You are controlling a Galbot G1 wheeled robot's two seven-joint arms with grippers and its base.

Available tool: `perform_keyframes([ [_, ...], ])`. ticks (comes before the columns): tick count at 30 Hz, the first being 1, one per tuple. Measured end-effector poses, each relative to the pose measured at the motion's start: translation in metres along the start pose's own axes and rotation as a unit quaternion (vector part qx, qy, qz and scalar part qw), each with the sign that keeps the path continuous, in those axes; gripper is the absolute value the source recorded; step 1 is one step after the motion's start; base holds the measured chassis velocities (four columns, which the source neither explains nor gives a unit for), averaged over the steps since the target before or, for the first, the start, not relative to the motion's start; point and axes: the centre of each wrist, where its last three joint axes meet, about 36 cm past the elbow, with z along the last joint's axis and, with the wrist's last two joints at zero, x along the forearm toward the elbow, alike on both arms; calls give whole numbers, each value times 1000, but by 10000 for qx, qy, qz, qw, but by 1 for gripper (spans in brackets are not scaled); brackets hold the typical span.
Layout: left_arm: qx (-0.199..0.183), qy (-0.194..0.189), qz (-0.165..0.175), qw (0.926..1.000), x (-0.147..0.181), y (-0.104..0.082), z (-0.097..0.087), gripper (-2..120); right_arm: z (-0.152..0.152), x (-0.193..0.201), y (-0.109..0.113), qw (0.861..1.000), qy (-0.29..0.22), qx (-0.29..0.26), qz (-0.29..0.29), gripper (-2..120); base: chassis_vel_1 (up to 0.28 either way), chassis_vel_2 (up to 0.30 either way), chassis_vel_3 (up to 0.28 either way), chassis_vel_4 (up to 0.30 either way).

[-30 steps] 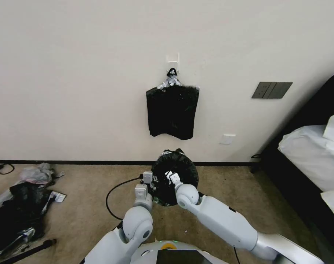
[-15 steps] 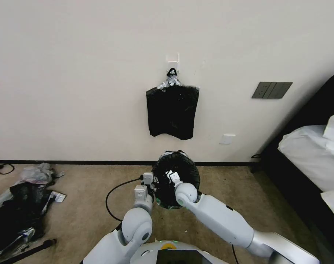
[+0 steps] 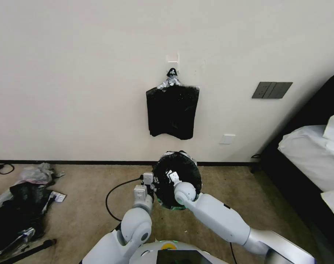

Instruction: Place a trash bag onto the trash bin.

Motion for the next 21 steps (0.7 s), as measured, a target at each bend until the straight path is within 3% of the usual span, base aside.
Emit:
perform_keyframes([
  [7,11,17,0,10000,-1,0,0,1,2,-1,1,10000,16,-14,-2,0,0,0,0,0],
  [12,103,249,-115,9996,-9,6,2,1,-4,26,-4,9994,-226,-14,-255,0,0,0,0,0],
  [21,381,709,-287,9963,-32,14,5,1,-7,89,-6,9952,-579,-114,-786,33,0,0,0,0],
])
